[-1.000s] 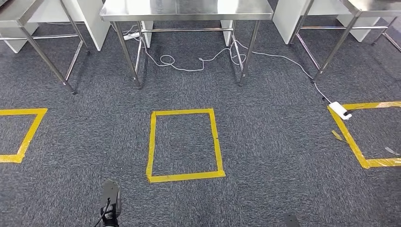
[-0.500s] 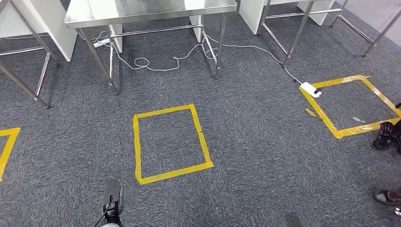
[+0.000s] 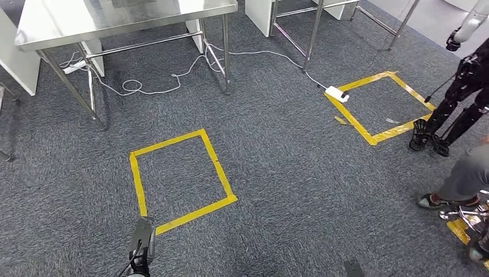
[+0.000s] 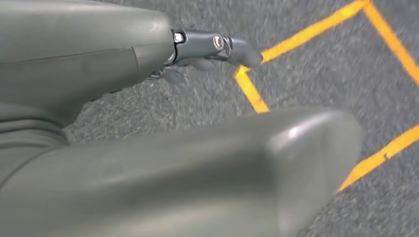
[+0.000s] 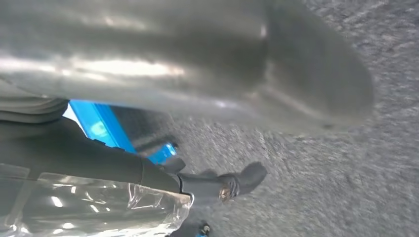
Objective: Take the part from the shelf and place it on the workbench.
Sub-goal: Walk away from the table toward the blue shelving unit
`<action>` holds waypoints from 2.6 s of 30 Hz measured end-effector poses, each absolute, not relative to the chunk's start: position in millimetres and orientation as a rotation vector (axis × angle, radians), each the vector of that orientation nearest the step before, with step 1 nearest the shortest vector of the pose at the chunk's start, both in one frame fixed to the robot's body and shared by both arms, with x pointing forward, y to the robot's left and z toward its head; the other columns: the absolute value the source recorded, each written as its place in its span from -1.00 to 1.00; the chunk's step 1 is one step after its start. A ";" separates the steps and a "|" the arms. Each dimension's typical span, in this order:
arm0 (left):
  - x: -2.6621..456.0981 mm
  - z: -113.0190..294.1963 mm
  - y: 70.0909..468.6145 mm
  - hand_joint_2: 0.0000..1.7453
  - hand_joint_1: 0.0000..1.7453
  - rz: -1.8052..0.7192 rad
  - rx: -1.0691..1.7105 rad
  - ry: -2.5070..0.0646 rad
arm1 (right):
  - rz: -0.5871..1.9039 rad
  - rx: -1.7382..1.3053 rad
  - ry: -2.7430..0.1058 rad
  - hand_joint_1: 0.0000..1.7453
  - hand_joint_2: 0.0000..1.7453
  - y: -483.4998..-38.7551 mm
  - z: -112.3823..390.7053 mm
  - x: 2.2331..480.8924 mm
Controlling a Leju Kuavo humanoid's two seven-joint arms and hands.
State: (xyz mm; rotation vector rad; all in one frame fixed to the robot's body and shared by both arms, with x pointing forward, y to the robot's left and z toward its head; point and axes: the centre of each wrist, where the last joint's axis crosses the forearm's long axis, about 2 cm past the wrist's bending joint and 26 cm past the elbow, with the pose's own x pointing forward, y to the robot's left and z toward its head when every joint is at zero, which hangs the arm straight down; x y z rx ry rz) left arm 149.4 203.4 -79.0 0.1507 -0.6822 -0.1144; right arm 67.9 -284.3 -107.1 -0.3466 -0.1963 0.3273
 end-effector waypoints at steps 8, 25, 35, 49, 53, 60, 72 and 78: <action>145.9 -80.4 201.2 -1.00 -1.00 -0.111 0.072 -0.611 | 0.357 -0.325 -0.174 -1.00 -1.00 -282.7 -106.6 71.8; 123.9 -86.6 194.7 -1.00 -1.00 -0.147 -0.076 -0.373 | 0.363 -0.257 -0.133 -1.00 -1.00 -279.1 -106.1 77.1; 121.6 -87.0 192.9 -1.00 -1.00 -0.167 -0.103 -0.319 | 0.337 -0.227 -0.124 -1.00 -1.00 -275.1 -105.9 77.8; 116.4 -87.8 189.2 -1.00 -1.00 -0.288 -0.131 -0.227 | 0.268 -0.125 -0.063 -1.00 -1.00 -279.9 -107.2 73.5; 114.1 -88.6 189.9 -1.00 -1.00 -0.300 -0.128 -0.218 | 0.262 -0.123 -0.062 -1.00 -1.00 -280.4 -107.1 73.8; 111.8 -89.4 191.2 -1.00 -1.00 -0.305 -0.117 -0.209 | 0.262 -0.121 -0.060 -1.00 -1.00 -278.8 -107.4 72.4; 112.4 -89.1 190.5 -1.00 -1.00 -0.308 -0.113 -0.211 | 0.269 -0.129 -0.064 -1.00 -1.00 -278.6 -107.3 72.5; 115.8 -88.2 190.1 -1.00 -1.00 -0.315 -0.108 -0.219 | 0.265 -0.128 -0.075 -1.00 -1.00 -278.3 -107.0 74.4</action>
